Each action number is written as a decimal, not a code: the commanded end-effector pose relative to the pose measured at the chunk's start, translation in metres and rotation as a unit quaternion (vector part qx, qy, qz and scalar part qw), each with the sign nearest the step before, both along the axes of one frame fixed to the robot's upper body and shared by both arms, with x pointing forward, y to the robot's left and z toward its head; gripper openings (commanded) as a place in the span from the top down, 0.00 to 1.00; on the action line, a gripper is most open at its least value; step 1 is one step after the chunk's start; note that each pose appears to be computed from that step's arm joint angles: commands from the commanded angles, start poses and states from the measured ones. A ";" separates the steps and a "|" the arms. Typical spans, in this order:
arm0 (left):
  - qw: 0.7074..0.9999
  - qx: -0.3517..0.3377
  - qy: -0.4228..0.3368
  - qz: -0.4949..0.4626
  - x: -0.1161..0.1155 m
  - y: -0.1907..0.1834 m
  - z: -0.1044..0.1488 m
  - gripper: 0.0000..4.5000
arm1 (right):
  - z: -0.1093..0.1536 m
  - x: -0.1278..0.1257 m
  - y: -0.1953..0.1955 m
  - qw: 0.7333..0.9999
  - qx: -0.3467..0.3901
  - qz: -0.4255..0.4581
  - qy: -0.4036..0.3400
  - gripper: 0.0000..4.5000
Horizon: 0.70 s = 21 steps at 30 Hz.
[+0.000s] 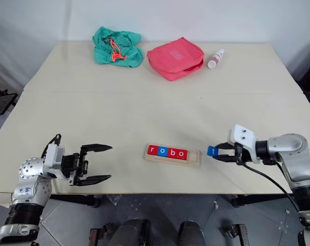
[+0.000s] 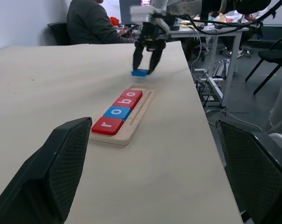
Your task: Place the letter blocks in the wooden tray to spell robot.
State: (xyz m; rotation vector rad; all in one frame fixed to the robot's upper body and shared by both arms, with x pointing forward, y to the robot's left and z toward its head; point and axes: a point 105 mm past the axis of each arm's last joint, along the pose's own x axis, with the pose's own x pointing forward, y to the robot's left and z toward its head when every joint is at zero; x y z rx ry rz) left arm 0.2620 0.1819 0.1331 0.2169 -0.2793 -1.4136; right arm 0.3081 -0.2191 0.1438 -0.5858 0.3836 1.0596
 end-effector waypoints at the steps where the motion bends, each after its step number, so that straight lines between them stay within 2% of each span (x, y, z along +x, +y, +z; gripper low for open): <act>1: 1.000 -0.001 -0.019 0.000 0.003 -0.001 0.005 0.00 | 0.017 -0.003 0.019 1.000 0.014 0.013 -0.014 0.68; 8: 1.000 -0.003 -0.023 -0.004 0.006 -0.003 0.006 0.00 | 0.012 -0.007 0.042 0.999 -0.013 0.045 0.015 0.68; 21: 1.000 -0.005 -0.027 0.010 0.000 0.001 0.004 0.00 | 0.004 0.000 0.049 0.997 -0.047 0.063 0.026 0.68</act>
